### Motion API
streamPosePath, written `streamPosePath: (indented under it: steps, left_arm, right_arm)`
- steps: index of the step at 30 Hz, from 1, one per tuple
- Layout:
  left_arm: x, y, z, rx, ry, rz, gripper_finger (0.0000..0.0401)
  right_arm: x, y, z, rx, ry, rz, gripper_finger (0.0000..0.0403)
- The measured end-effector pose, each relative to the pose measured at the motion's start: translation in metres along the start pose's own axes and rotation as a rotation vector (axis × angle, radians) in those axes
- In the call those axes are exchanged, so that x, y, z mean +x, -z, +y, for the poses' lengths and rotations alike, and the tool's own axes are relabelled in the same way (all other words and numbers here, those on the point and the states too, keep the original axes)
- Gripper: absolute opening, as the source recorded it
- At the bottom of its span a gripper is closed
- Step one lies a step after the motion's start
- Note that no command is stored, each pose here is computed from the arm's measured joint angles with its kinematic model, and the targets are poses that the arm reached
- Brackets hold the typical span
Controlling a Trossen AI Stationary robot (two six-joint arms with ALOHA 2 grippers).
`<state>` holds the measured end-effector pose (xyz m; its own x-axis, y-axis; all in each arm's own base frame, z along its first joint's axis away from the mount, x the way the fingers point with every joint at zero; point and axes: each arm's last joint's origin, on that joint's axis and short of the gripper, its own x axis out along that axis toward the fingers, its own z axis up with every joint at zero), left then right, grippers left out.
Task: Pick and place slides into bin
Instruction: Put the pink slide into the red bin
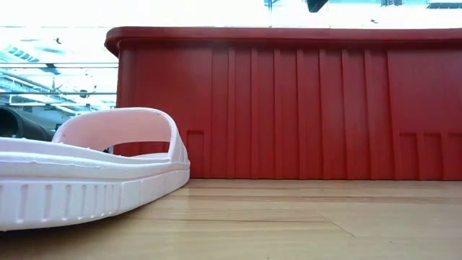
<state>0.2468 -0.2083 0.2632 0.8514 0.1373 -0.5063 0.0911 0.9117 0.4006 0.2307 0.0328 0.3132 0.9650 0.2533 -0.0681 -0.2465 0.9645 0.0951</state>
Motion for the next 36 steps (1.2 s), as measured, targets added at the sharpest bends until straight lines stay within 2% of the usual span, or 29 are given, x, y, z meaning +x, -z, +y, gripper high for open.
streamPosePath:
  steps: [5, 10, 15, 22, 31, 36]
  left_arm:
    - [0.013, 0.007, -0.026, 0.050, 0.006, 0.040, 0.0175]
    - [0.036, 0.016, -0.038, 0.096, 0.016, 0.101, 0.0175]
    - [0.054, 0.020, -0.036, 0.047, 0.075, 0.155, 0.0175]
    - [0.075, 0.031, -0.034, 0.033, 0.104, 0.233, 0.0175]
    - [0.093, 0.046, -0.030, 0.057, 0.090, 0.333, 0.0175]
    - [0.096, 0.052, -0.021, 0.016, 0.056, 0.400, 0.0175]
  right_arm:
    - [0.000, 0.000, 0.003, -0.001, -0.011, 0.001, 0.0171]
    - [0.000, 0.000, 0.003, -0.009, -0.011, -0.002, 0.0171]
    - [0.000, 0.000, 0.003, -0.029, -0.010, -0.003, 0.0171]
    - [0.000, -0.001, 0.003, -0.058, -0.011, -0.016, 0.0171]
    - [0.000, -0.001, 0.003, -0.057, -0.011, -0.017, 0.0171]
    - [0.001, -0.001, 0.003, -0.057, -0.011, -0.016, 0.0171]
